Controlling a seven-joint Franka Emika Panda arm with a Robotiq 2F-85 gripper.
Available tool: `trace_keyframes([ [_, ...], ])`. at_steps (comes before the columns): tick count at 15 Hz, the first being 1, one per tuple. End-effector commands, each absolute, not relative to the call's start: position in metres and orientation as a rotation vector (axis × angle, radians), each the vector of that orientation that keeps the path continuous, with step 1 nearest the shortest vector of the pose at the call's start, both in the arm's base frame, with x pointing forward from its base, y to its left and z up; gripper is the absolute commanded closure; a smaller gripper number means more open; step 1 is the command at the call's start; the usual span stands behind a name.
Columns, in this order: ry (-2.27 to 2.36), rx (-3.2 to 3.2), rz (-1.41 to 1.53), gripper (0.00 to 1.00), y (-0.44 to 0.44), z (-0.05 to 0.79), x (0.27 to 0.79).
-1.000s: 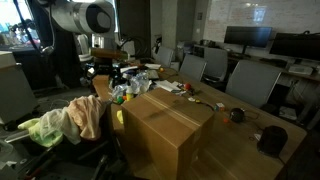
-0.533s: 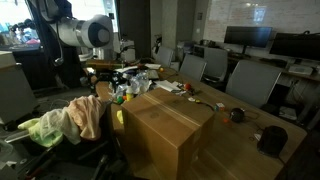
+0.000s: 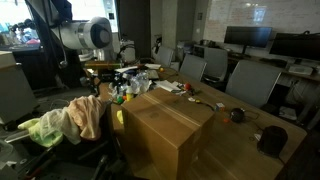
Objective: Put the peach shirt, the white towel, the pink shirt and the green towel on the top of the box respectively
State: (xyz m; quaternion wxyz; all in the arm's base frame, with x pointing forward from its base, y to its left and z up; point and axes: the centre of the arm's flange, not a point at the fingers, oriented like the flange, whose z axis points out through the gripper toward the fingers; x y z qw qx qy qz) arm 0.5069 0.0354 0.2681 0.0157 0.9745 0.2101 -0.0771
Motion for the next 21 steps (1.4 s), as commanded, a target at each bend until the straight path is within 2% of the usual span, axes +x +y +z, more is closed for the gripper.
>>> trace_keyframes([
  [1,0.661,2.977,-0.288,0.0,0.024,0.259,0.495],
  [5,0.753,2.956,-0.386,0.0,0.028,0.253,0.48],
  [12,0.999,2.923,-0.611,0.0,0.06,0.273,0.484],
  [21,1.09,3.034,-0.643,0.0,0.085,0.263,0.486],
])
